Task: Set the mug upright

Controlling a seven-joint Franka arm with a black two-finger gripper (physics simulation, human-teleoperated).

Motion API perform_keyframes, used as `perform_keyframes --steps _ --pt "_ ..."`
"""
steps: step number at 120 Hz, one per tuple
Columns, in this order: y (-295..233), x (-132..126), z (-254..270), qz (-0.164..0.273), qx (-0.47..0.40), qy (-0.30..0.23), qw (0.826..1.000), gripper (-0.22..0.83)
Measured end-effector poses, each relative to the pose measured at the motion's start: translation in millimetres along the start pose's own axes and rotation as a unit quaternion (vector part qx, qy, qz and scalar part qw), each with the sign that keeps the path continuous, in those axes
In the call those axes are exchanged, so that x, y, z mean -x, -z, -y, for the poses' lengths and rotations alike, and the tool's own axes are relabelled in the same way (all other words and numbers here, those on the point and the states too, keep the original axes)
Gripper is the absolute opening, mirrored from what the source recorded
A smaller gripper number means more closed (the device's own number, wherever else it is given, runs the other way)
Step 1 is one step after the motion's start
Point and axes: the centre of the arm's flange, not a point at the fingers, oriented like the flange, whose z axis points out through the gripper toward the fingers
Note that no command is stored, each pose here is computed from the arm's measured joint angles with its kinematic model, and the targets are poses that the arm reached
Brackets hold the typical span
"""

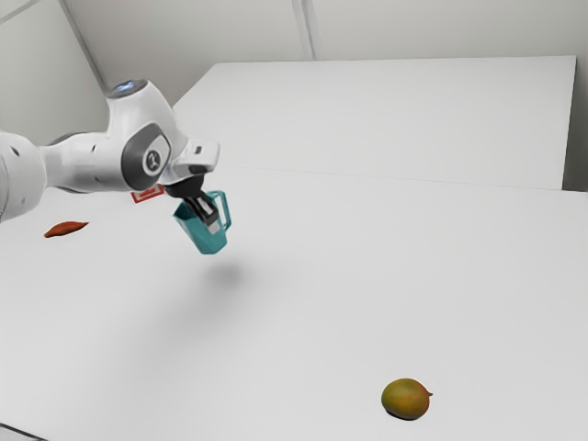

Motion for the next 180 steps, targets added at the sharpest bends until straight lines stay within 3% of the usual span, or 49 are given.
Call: perform_keyframes --steps 60,132,180 --pt "-47.9 -21.6 -22.6 0.027 -0.026 0.017 0.999 -0.16" --pt "-68.6 -18.3 -36.1 0.033 -0.043 0.038 0.998 -0.16" --pt "-66.6 -20.6 -37.4 0.027 -0.043 0.042 0.998 0.25"
